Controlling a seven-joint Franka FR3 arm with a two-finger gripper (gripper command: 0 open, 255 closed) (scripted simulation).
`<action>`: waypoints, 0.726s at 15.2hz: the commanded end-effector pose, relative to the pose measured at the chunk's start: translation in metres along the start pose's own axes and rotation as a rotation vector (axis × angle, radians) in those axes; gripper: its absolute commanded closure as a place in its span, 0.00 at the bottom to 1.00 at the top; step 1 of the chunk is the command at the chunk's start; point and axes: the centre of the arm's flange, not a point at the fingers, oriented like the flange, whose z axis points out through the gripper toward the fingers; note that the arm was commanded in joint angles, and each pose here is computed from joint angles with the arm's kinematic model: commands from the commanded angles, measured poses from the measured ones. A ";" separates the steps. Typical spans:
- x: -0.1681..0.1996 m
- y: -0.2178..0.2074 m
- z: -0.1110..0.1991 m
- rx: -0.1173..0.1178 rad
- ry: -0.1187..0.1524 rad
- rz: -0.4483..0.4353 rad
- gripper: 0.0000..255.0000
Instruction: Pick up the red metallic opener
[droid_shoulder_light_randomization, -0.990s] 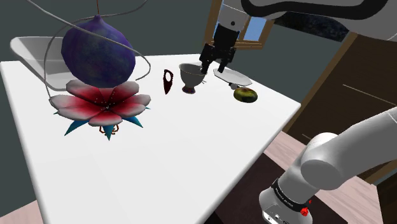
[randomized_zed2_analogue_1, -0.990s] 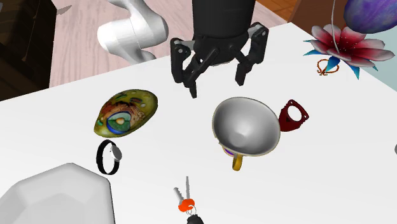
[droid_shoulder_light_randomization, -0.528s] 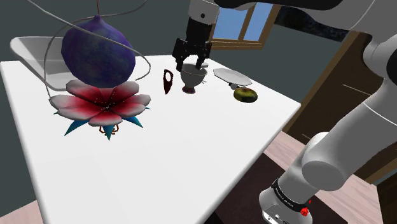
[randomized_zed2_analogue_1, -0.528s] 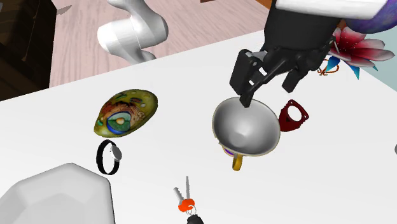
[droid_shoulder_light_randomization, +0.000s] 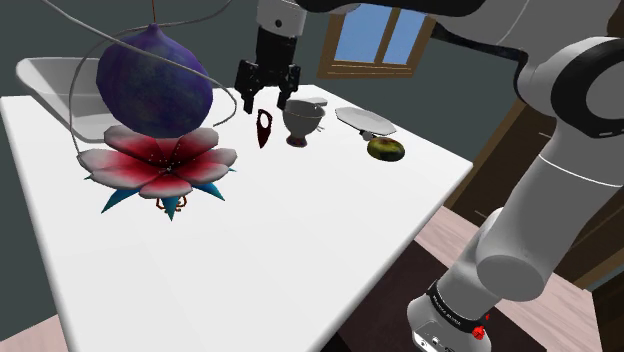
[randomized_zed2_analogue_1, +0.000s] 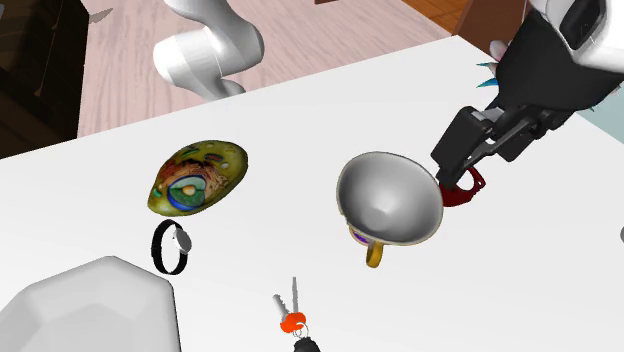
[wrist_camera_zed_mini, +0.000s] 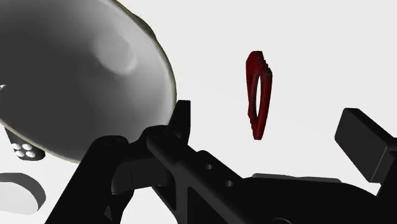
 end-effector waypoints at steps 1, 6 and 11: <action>0.001 0.000 0.012 -0.002 -0.006 0.002 0.00; 0.000 0.000 0.031 -0.002 -0.006 0.002 0.00; 0.000 0.000 0.030 -0.002 -0.006 0.002 1.00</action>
